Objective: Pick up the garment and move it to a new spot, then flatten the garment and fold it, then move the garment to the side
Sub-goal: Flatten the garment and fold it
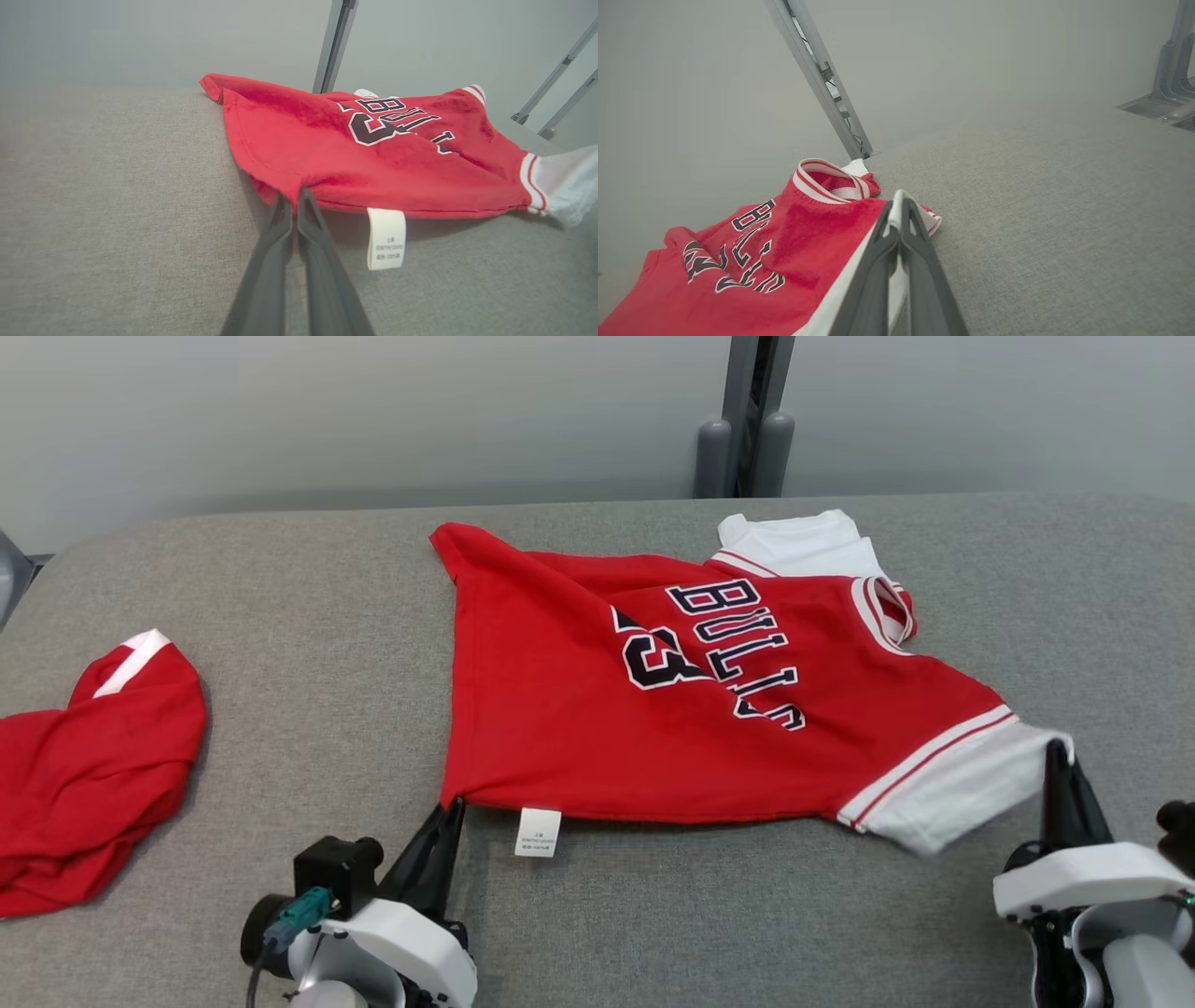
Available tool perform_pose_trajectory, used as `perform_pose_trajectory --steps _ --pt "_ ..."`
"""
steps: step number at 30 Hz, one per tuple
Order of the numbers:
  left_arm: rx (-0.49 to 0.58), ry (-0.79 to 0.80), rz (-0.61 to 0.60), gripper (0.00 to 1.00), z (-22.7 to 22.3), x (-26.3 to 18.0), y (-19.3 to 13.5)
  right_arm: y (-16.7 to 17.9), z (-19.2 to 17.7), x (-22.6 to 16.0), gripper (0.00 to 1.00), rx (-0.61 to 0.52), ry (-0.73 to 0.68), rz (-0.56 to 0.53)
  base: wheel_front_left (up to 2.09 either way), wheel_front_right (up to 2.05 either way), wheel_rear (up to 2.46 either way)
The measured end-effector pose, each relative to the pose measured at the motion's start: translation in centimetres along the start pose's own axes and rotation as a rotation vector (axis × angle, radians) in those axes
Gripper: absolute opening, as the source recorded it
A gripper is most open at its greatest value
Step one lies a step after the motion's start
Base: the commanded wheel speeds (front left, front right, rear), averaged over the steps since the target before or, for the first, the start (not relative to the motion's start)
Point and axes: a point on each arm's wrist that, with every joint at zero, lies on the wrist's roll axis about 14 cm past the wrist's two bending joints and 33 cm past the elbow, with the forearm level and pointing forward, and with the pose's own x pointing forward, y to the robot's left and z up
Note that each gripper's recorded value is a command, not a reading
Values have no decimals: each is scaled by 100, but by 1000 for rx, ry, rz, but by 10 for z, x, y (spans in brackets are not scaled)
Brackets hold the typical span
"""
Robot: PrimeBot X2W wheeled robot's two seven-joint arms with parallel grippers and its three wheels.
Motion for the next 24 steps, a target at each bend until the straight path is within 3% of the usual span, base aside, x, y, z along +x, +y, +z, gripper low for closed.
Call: perform_pose_trajectory --steps 5,16,24 --pt "29 -59 -32 0 29 1 -1 21 52 10 0 -32 -141 82 0 0 0" --pt "86 -327 -78 0 148 1 -8 74 187 17 0 -139 -432 245 0 0 0" --pt "93 -450 -116 0 207 -13 -23 103 245 1 0 -212 -535 307 0 0 0"
